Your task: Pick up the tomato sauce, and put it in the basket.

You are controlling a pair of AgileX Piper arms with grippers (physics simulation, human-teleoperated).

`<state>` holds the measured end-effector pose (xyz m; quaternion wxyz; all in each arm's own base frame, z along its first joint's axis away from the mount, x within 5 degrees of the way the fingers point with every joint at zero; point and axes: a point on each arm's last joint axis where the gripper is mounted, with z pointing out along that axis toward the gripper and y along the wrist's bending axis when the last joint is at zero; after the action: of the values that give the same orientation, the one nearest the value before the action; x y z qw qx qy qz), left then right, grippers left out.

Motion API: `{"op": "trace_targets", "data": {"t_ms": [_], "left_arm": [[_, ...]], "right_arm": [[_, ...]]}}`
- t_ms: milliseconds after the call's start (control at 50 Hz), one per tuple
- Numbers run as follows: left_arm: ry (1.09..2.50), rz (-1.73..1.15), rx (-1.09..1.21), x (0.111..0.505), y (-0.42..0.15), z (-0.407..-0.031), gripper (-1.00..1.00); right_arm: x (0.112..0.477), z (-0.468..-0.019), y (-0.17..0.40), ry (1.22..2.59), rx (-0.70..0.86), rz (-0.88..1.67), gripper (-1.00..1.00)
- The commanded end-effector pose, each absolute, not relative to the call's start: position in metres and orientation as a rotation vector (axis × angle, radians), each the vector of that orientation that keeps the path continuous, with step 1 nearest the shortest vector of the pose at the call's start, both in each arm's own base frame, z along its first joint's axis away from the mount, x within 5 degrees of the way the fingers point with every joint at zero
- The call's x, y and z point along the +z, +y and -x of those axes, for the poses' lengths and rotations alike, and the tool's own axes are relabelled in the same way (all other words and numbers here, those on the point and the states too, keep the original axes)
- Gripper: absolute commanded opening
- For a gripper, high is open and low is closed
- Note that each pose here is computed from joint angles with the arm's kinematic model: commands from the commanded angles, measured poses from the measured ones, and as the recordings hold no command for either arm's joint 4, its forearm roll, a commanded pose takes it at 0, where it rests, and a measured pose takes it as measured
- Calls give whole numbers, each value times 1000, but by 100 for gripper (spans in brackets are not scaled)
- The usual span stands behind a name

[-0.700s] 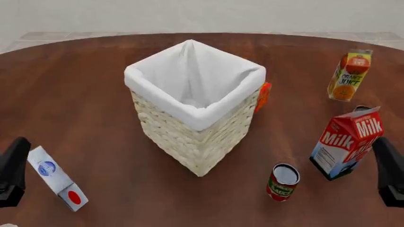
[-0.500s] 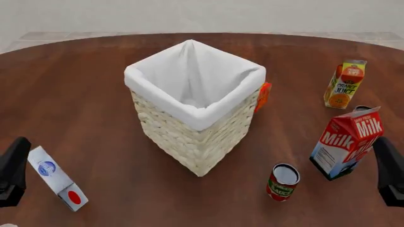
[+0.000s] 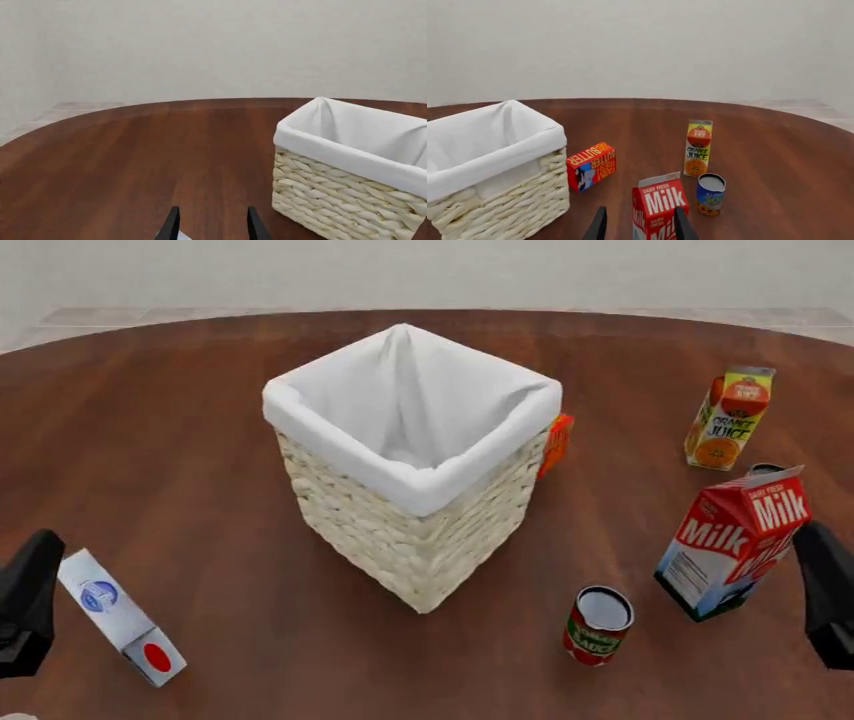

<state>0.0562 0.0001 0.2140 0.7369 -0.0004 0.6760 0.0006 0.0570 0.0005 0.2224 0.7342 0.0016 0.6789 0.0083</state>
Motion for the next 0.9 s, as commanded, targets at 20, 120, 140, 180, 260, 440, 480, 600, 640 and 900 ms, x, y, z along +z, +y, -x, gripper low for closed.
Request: {"op": "trace_targets", "data": {"t_ms": [20,120,140,180,260,440,480,600,640,900], "left_arm": [[1487,4,2,214,0,-56,100],[1480,-2,8,215,0,-56,100],[1485,2,4,214,0,-56,100],[1482,0,6,215,0,-56,100],[1483,1,5,215,0,-56,100],[1486,3,3,215,0,-56,100],[1479,-3,8,215,0,-56,100],[1483,0,6,214,0,-56,100],[1482,-1,6,215,0,-56,100],[1485,1,4,214,0,-56,100]], "right_arm": [[251,-57,4,1538,67,48,100],[276,-59,6,1583,92,69,100],[277,-63,7,1606,92,81,100],[286,-60,7,1586,91,104,100],[297,-65,11,1614,110,151,100],[329,-78,19,1674,146,237,100],[334,-83,22,1698,145,276,100],[349,-92,29,1734,166,326,100],[348,-97,30,1755,157,345,100],[342,-116,38,1898,145,398,100]]}}
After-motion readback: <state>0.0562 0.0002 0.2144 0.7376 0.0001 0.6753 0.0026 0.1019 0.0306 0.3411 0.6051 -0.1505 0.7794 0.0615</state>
